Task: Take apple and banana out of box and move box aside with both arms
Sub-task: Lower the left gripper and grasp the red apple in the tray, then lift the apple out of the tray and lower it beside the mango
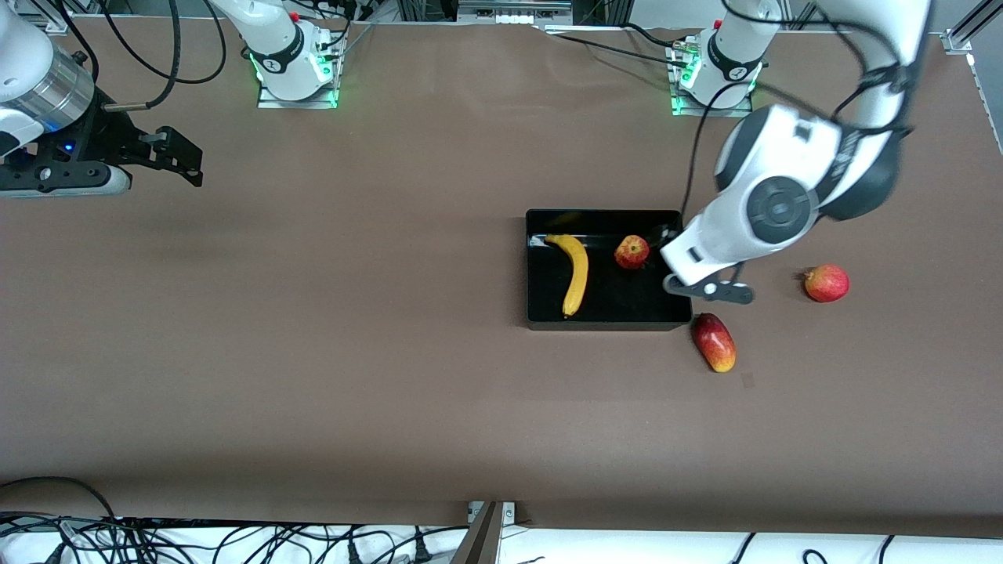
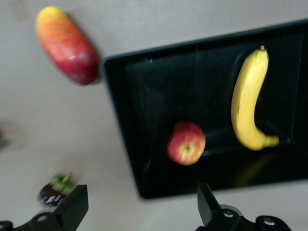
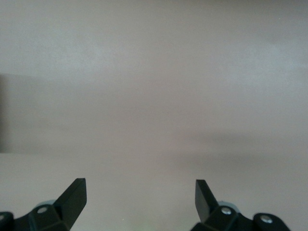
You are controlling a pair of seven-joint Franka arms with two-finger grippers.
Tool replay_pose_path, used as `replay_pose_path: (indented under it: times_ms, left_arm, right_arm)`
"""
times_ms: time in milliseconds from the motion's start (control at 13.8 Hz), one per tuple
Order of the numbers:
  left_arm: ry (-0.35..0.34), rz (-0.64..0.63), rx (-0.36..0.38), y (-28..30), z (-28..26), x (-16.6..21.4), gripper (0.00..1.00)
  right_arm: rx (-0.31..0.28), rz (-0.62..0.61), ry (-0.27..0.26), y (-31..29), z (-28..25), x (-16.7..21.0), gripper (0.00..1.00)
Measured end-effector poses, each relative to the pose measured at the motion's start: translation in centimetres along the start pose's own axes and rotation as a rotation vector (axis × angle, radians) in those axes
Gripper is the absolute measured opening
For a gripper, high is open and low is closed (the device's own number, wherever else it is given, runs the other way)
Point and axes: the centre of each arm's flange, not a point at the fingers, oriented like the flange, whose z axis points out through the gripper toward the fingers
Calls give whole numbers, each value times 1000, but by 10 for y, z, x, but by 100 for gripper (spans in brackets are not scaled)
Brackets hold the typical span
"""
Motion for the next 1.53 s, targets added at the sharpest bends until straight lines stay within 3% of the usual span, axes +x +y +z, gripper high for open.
replay_pose_path:
  times_ms: [291,1018,1236,1309,1527]
  left_arm:
    - [36,-4,-3,16,80,-8,100]
    - [61,-5,-10,50,172,-11,100]
    - [67,-3,-11,51,172,-10,71]
    - [71,-2,-12,51,169,-10,66]
    - [58,-2,-6,51,158,-12,66]
  right_arm:
    - [0,0,0,0,0,0,100]
    - [0,0,0,0,0,0,100]
    - [0,0,0,0,0,0,100]
    - [0,0,0,0,0,0,100]
    - [0,0,0,0,0,0,100]
